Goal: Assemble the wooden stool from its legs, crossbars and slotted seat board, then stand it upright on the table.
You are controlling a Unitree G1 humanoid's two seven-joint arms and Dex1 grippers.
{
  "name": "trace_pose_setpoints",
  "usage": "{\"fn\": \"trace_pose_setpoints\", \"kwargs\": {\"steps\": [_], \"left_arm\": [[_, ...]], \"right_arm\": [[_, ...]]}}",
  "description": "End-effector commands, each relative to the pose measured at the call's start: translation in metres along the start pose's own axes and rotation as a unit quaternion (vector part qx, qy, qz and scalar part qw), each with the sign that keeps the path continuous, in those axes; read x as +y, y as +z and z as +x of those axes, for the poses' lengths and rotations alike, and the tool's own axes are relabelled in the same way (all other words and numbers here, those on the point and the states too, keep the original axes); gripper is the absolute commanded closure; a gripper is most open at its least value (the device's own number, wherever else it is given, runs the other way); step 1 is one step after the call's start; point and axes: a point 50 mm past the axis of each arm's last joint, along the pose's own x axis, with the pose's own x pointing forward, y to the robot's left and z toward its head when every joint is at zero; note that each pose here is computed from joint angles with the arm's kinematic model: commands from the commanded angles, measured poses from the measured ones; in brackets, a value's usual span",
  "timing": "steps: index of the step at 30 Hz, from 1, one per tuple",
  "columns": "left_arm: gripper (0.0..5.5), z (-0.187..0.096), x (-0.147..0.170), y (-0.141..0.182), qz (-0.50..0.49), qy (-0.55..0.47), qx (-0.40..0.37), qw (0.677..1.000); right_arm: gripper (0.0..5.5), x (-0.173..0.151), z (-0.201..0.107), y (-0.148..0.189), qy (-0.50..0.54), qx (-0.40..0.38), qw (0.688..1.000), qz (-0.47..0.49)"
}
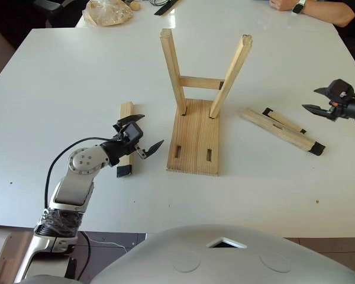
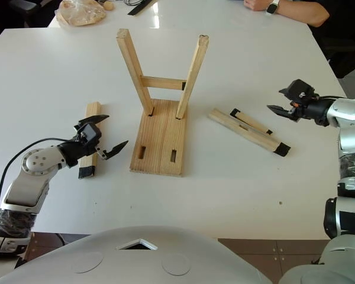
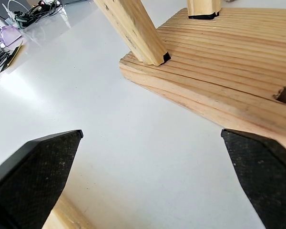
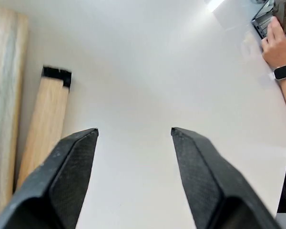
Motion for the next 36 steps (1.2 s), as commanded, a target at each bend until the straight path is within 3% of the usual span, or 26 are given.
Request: {"fn": "trace_pose_setpoints", "kwargs": {"steps": [1,7,16,26,31,36], "left_arm": [[0.11,0.004,-0.004,0.001,0.013,-0.01,0.005,1.0],[0.11,0.002,-0.005,0.001,0.017,-0.013,0.008,1.0],[0.11,0.002,-0.006,0.004,0.017,-0.01,0.007,1.0],[0.11,0.003,-0.005,0.004,0.023,-0.009,0.009,1.0],[0.1,0.004,-0.005,0.003,0.026,-0.01,0.011,1.0],[0.1,0.006,-0.005,0.004,0.03,-0.015,0.012,0.999]], "right_arm": [[2.68,0.014,0.006,-0.012,0.056,0.022,0.997,-0.041],[2.68,0.026,0.0,-0.023,0.109,0.029,0.992,-0.06],[2.68,0.058,0.008,-0.011,0.184,-0.016,0.98,-0.07],[2.68,0.042,0.012,-0.001,0.065,-0.066,0.996,0.019],[2.28,0.047,0.018,-0.01,0.06,-0.056,0.995,0.063],[2.28,0.05,0.033,-0.021,0.064,-0.04,0.988,0.134]]}}
